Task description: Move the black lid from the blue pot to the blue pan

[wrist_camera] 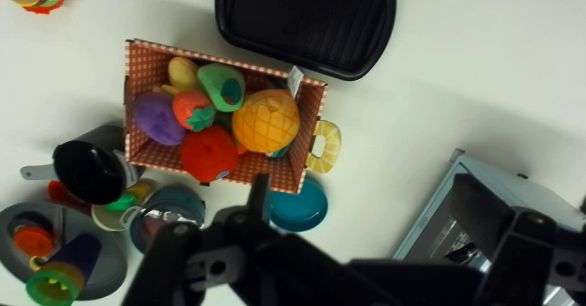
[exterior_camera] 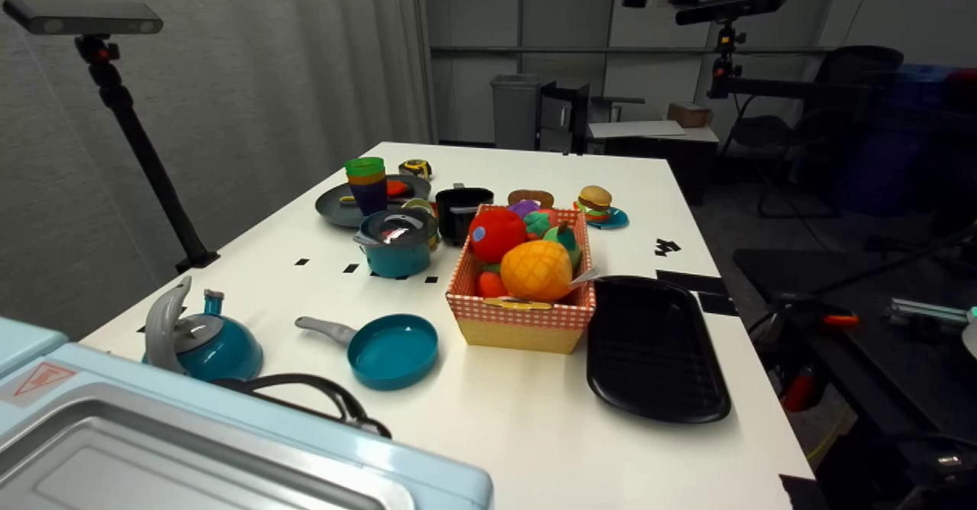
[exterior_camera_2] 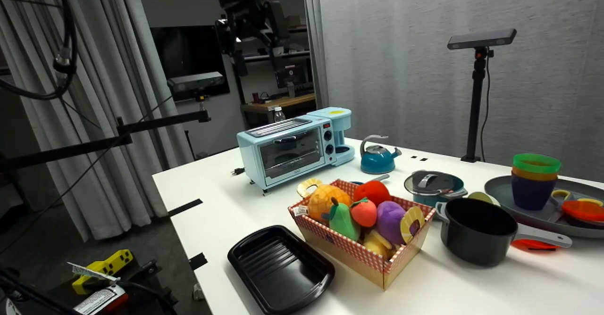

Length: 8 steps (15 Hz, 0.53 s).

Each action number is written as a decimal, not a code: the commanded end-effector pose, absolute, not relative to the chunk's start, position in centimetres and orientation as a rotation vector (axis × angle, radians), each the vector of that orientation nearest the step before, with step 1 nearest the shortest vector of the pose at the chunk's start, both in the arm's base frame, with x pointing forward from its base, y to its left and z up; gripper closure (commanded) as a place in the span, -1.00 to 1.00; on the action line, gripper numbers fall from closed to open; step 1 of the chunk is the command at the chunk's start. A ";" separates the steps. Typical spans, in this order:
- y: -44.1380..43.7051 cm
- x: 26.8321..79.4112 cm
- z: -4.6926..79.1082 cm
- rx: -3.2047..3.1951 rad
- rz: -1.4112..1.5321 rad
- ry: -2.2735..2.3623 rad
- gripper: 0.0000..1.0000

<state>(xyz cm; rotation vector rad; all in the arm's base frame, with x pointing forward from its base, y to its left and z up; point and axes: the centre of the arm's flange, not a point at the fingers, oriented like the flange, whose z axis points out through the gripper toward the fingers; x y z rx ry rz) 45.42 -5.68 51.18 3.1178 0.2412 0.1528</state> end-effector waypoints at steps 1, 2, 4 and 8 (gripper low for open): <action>-7.7 48.4 50.5 2.991 0.221 0.176 -1.00; -8.3 49.2 50.2 2.962 0.241 0.158 -1.00; -9.7 50.9 49.7 2.908 0.279 0.127 -1.00; -10.6 54.5 49.0 2.840 0.353 0.053 -1.00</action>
